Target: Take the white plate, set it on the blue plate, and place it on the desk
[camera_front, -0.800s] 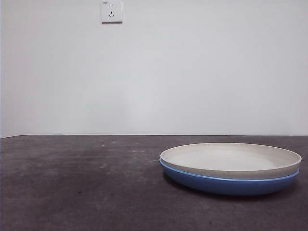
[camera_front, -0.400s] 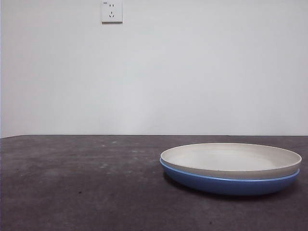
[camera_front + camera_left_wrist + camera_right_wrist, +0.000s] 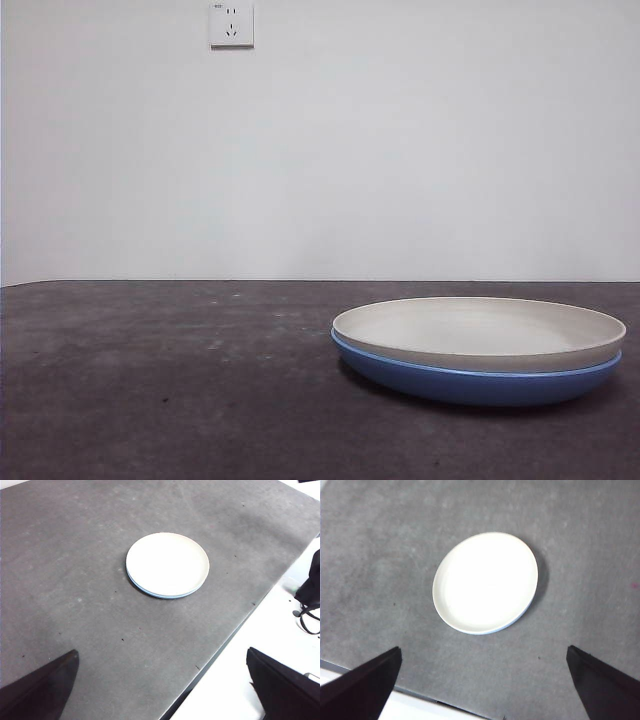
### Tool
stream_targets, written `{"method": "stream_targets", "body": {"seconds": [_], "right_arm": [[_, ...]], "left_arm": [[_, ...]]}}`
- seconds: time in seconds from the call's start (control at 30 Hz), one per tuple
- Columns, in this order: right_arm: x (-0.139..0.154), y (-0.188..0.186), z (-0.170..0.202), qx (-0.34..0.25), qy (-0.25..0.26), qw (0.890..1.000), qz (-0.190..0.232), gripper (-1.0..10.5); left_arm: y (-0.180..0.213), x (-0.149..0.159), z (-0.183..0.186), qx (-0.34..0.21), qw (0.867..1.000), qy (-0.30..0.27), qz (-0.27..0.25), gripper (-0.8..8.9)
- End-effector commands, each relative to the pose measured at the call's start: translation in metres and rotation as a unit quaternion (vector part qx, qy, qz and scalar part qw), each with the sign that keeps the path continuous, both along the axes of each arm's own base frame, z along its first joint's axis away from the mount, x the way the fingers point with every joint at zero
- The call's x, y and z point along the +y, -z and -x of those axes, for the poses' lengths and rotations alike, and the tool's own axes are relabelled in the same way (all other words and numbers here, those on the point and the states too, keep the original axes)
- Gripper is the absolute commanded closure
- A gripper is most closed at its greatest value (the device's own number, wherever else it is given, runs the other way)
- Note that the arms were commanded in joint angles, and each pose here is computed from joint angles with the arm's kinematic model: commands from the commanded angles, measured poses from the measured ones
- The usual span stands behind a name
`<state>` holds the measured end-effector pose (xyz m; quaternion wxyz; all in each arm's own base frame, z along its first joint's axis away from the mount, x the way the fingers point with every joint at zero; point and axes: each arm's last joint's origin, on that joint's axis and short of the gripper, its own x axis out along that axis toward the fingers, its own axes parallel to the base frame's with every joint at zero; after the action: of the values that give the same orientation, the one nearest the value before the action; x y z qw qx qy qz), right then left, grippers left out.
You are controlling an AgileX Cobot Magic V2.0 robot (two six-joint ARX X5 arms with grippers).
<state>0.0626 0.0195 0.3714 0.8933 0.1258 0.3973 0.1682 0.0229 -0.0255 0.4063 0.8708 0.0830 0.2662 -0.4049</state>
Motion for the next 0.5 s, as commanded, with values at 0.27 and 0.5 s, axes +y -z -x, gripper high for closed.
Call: {"method": "stream_targets", "body": {"seconds": [0.27, 0.5], "right_arm": [[0.015, 0.021, -0.079, 0.122, -0.043, 0.991, 0.038, 3.5], [0.027, 0.057, -0.144, 0.186, -0.073, 0.978, 0.064, 3.5]], "left_arm": [[-0.005, -0.001, 0.0, -0.026, 0.999, 0.024, 0.001, 2.42], [-0.005, -0.001, 0.0, -0.024, 0.999, 0.023, 0.002, 2.42]]}}
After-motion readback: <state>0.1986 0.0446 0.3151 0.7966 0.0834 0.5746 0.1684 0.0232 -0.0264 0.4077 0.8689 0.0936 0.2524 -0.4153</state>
